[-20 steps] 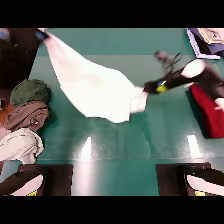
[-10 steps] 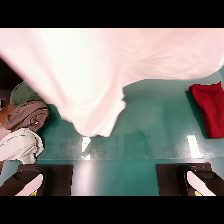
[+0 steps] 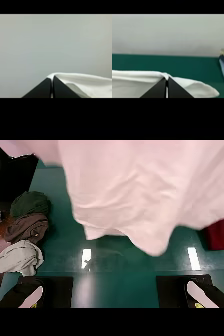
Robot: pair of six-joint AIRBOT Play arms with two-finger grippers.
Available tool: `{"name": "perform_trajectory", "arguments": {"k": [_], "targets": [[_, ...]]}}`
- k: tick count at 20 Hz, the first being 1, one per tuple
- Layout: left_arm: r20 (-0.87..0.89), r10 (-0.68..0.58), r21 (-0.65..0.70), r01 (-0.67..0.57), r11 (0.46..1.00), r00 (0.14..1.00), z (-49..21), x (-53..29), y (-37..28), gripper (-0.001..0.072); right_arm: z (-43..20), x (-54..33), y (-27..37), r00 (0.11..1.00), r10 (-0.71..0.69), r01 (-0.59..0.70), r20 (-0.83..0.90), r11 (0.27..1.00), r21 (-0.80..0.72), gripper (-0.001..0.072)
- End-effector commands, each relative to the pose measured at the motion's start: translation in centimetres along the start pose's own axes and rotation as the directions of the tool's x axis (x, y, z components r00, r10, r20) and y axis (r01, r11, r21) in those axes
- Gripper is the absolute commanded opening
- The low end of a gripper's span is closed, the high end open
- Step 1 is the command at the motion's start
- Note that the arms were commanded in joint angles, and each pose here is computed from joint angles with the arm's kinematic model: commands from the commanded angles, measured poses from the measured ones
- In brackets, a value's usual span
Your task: Fold the shirts.
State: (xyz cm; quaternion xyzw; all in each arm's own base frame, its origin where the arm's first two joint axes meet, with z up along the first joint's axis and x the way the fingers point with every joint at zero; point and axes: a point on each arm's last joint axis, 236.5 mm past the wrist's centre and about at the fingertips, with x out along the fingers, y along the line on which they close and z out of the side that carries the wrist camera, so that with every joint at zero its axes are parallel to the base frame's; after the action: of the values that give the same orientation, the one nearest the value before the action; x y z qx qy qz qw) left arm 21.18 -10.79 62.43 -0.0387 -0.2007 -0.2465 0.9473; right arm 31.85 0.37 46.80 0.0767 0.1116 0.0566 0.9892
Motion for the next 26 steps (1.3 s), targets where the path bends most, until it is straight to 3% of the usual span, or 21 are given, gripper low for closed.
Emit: {"name": "perform_trajectory", "arguments": {"k": [1, 3, 6, 10, 14, 15, 16, 17, 19, 21, 26], "targets": [[-0.198, 0.022, -0.068, -0.036, 0.997, 0.98, -8.6, 4.0, 3.3, 0.0023, -10.3, 6.5, -1.3, 0.921, 0.057, -0.013, -0.385, 0.993, 0.116, 0.0009], [-0.381, -0.001, -0.13, -0.052, 0.99, 0.925, -16.4, 6.7, 5.2, 0.0023, -16.6, 10.6, -1.7, 0.822, 0.086, -0.005, -0.563, 0.99, 0.144, 0.0009], [-0.628, -0.083, -0.237, -0.088, 0.968, 0.774, -29.4, 9.5, 7.4, 0.0024, -23.2, 15.8, -4.9, 0.725, -0.024, 0.112, -0.689, 0.99, 0.083, 0.0009], [-0.77, -0.184, -0.36, -0.179, 0.915, 0.611, -44.1, 11.7, 9.7, 0.0024, -26.3, 21.3, -9.2, 0.713, -0.162, 0.236, -0.682, 0.972, 0.015, 0.0011], [-0.799, -0.177, -0.397, -0.284, 0.873, 0.575, -53.0, 13.1, 12.3, 0.0033, -28.3, 25.2, -10.4, 0.73, -0.166, 0.24, -0.663, 0.97, 0.022, 0.0017], [-0.808, -0.165, -0.392, -0.309, 0.867, 0.565, -54.0, 13.0, 12.8, 0.0281, -28.8, 25.6, -10.6, 0.725, -0.164, 0.242, -0.669, 0.97, 0.024, 0.0085], [-0.82, -0.153, -0.386, -0.334, 0.86, 0.552, -54.6, 12.8, 13.1, 0.0551, -29.2, 25.8, -10.6, 0.719, -0.161, 0.242, -0.676, 0.97, 0.026, 0.0349], [-0.835, -0.145, -0.37, -0.346, 0.862, 0.531, -54.8, 12.3, 13.3, 0.0567, -29.3, 25.7, -10.7, 0.716, -0.162, 0.243, -0.679, 0.97, 0.025, 0.0488], [-0.884, -0.145, -0.313, -0.332, 0.89, 0.445, -55.2, 10.3, 13.2, 0.0563, -28.6, 25.1, -10.5, 0.719, -0.162, 0.243, -0.676, 0.97, 0.026, 0.0444], [-0.938, -0.177, -0.27, -0.307, 0.913, 0.3, -56.3, 6.9, 12.4, 0.0409, -27.3, 24.0, -10.0, 0.733, -0.161, 0.232, -0.661, 0.973, 0.02, 0.0407], [-0.938, -0.346, -0.326, -0.317, 0.891, -0.007, -60.0, -1.3, 8.6, 0.0406, -24.5, 20.8, -8.9, 0.753, -0.16, 0.195, -0.638, 0.981, -0.015, 0.0407]]}}
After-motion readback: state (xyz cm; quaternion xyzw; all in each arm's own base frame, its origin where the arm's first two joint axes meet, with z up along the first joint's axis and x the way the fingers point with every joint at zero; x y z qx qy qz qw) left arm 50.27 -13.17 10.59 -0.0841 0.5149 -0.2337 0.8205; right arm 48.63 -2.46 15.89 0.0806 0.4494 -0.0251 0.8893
